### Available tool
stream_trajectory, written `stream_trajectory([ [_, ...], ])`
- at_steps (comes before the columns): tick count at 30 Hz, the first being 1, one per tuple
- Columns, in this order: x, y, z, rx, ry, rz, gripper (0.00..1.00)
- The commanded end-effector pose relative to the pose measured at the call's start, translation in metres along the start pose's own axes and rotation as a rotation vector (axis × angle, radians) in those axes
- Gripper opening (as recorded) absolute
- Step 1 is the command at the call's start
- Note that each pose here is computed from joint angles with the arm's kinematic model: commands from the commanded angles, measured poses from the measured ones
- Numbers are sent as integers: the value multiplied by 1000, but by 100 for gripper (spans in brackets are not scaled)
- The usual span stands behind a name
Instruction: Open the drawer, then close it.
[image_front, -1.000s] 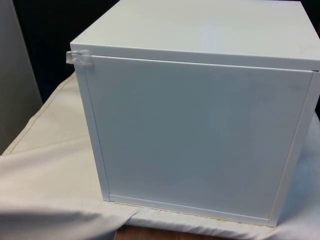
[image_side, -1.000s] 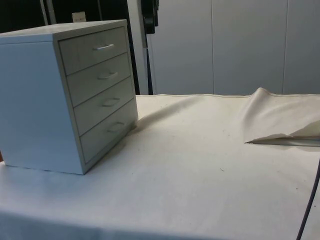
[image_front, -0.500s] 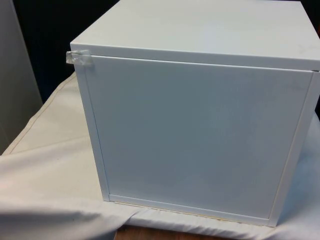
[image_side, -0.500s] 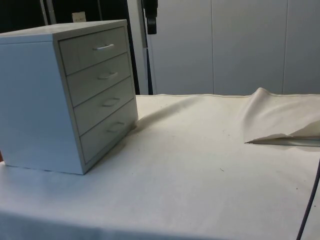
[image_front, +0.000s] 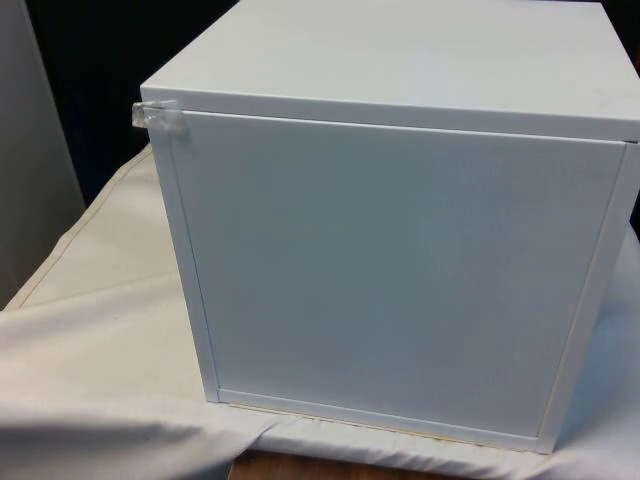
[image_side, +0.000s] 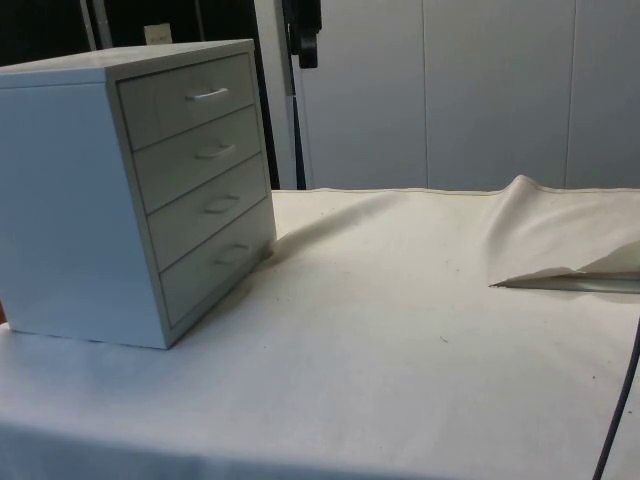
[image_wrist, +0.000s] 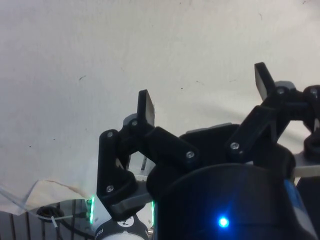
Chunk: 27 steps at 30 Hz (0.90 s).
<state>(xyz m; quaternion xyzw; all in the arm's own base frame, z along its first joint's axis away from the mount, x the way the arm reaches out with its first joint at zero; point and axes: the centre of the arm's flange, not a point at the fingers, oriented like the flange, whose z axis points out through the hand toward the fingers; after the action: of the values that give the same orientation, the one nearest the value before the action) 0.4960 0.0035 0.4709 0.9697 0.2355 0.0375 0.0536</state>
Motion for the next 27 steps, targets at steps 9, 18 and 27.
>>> stream_trajectory([
  [9, 0, -1, 0, 3, 5, -80, 100],
  [18, 0, 0, 0, 3, 5, -148, 100],
  [27, 0, 0, 0, 3, 7, -229, 100],
])
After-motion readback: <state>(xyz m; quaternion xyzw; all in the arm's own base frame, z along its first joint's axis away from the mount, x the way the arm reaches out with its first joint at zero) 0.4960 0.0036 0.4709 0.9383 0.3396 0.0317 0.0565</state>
